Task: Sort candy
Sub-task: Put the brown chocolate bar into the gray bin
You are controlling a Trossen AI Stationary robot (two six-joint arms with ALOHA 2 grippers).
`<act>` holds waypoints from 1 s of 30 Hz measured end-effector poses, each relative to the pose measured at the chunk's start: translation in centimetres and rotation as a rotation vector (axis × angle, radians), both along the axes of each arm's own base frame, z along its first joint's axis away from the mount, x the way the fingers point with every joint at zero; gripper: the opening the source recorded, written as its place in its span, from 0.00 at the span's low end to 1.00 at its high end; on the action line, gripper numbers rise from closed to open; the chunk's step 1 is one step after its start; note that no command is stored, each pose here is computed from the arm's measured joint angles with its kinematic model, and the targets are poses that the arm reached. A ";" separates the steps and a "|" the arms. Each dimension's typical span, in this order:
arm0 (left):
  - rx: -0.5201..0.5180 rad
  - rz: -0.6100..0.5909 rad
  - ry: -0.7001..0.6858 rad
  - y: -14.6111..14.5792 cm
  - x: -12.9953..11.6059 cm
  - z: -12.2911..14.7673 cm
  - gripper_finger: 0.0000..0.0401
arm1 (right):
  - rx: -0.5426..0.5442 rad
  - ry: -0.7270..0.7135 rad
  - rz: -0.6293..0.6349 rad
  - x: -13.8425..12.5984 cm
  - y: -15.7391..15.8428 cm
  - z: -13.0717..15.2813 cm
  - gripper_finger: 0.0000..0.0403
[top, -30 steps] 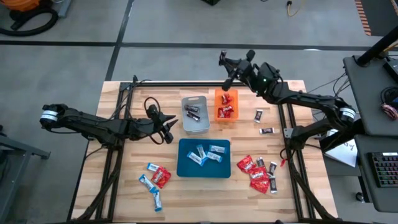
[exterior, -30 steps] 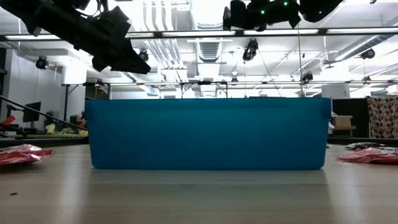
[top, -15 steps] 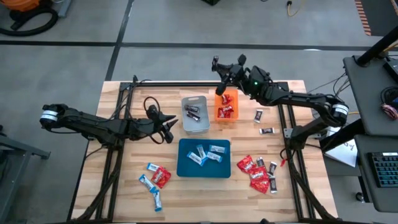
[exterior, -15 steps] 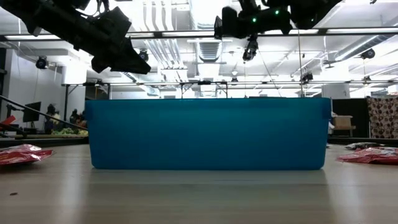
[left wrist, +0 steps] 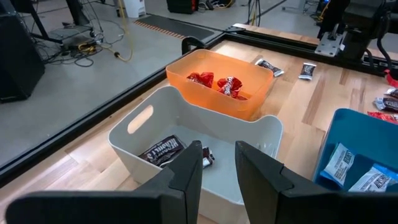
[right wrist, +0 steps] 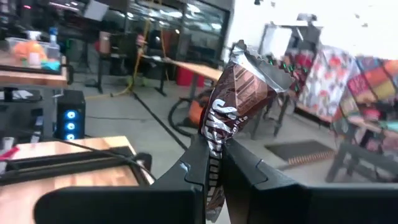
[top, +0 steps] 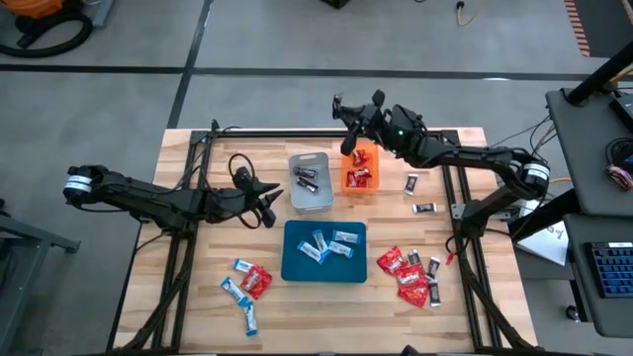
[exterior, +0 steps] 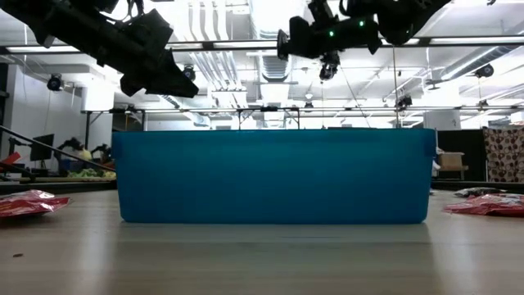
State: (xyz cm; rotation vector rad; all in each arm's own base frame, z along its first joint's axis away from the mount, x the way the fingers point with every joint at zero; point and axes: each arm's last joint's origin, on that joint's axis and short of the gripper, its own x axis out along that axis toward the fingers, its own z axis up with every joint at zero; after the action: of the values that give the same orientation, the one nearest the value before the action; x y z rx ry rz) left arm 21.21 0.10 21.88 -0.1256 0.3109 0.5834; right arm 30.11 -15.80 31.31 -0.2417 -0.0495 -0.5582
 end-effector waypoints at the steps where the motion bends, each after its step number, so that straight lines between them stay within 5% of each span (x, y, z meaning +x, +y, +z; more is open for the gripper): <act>1: 0.000 0.000 0.000 0.0 0.0 0.0 0.20 | 0.001 0.001 -0.001 0.1 0.0 0.0 0.06; 5: 0.000 0.000 0.000 0.0 0.0 0.0 0.20 | 0.072 0.030 0.045 0.2 0.0 -0.8 0.06; 9: -0.002 0.001 -0.001 0.0 0.0 0.0 0.20 | 0.178 0.076 0.291 0.7 0.8 -1.7 0.06; 15: -0.003 0.001 -0.002 0.0 0.0 0.0 0.20 | 0.356 0.184 0.454 3.9 2.7 -6.4 0.06; 23: -0.050 0.000 0.129 -0.3 -0.4 1.7 0.20 | 0.453 0.342 0.321 6.0 3.6 -12.0 0.06; 30: -0.222 -0.145 0.262 -1.0 -0.5 4.2 0.20 | 0.496 0.382 0.320 6.2 3.7 -13.2 0.20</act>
State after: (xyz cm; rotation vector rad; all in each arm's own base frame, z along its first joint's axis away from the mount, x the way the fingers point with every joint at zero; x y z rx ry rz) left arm 20.71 -0.95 26.08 -0.2389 0.6343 0.4198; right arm 36.28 -12.08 18.08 0.1464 0.4112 -0.1864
